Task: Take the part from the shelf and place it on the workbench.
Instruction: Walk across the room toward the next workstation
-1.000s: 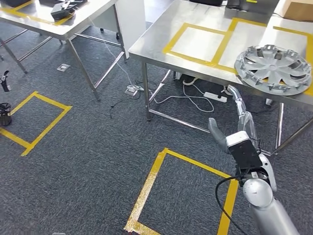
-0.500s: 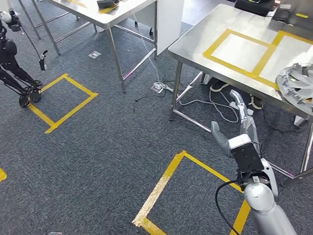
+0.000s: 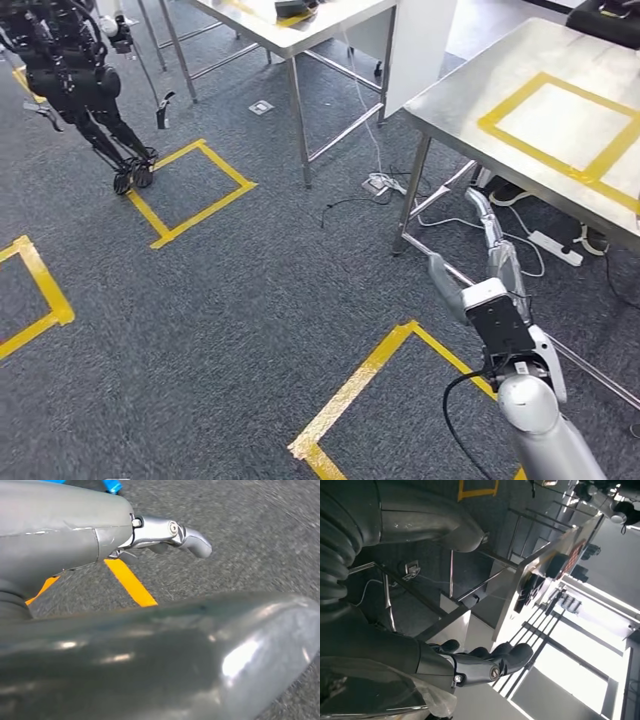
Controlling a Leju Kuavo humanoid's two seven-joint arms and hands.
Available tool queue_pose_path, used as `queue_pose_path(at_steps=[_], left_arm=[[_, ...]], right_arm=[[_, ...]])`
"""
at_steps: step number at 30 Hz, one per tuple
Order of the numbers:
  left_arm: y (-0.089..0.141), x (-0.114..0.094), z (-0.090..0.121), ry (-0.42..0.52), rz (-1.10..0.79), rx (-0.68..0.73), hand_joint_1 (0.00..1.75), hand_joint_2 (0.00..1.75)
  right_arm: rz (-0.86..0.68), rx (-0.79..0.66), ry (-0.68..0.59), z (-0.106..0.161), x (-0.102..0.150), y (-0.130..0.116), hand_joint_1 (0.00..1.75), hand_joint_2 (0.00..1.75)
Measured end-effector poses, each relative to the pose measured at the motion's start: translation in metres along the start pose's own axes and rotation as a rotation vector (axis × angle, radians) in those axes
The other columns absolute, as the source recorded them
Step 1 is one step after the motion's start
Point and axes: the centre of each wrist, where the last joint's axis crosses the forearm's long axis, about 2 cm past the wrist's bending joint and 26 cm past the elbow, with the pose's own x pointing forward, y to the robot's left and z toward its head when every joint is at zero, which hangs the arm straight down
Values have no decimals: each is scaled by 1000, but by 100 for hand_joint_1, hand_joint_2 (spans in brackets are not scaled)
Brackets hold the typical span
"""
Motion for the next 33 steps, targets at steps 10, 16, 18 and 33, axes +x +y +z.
queue_pose_path(at_steps=[10, 16, 18, 33], left_arm=[[1, 0, -1, -5, -12, -2, 0, 0], [1, 1, -1, -6, -10, -3, 0, 0], [1, 1, -1, -7, -10, -3, 0, 0], [0, 1, 0, -3, -11, -8, 0, 0]], right_arm=[[6, 7, 5, 2, -1, -1, 0, 175], [8, 10, 9, 4, -2, -1, 0, 175], [8, 13, 14, 6, -3, -1, 0, 175], [10, 24, 10, 5, -3, -1, 0, 175]])
